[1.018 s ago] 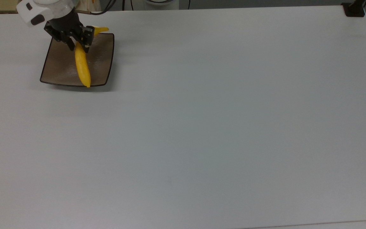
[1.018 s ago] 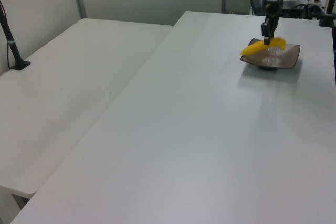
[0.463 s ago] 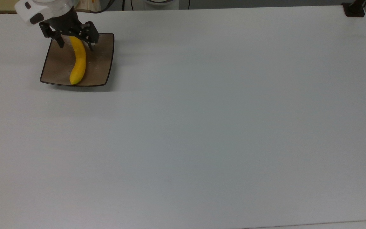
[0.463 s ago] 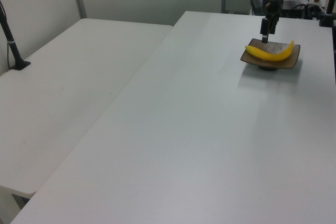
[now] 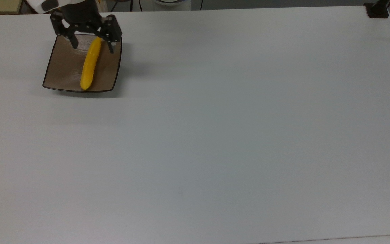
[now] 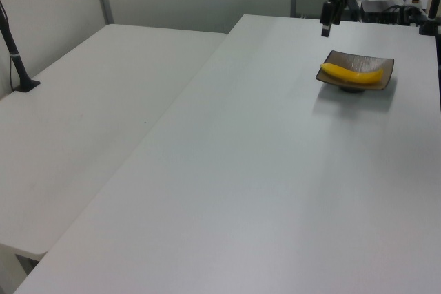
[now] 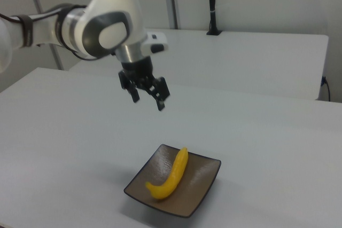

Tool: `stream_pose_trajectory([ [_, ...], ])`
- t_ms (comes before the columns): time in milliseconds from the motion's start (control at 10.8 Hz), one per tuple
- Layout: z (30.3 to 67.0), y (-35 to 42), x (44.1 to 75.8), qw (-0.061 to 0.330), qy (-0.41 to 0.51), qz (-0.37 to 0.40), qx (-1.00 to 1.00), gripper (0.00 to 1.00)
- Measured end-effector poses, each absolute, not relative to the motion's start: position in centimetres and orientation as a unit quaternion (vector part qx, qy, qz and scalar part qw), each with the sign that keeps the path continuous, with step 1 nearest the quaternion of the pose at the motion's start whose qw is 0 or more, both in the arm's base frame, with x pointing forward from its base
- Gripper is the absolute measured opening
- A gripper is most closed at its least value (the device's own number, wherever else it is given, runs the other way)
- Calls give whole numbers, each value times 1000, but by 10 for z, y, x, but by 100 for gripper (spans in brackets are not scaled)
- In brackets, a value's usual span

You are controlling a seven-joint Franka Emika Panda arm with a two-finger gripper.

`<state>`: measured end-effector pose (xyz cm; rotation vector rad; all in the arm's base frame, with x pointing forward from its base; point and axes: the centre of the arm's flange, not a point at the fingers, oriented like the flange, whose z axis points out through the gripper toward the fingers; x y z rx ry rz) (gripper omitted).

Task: Bananas placed on a ceramic plate

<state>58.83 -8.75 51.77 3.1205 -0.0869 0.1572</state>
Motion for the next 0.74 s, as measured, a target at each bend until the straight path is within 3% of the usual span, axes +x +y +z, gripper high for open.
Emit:
stream_pose_trajectory([
  [463, 556, 53, 595, 0, 20, 65, 998, 100],
  [741, 554, 58, 591, 27, 41, 49, 998, 100],
])
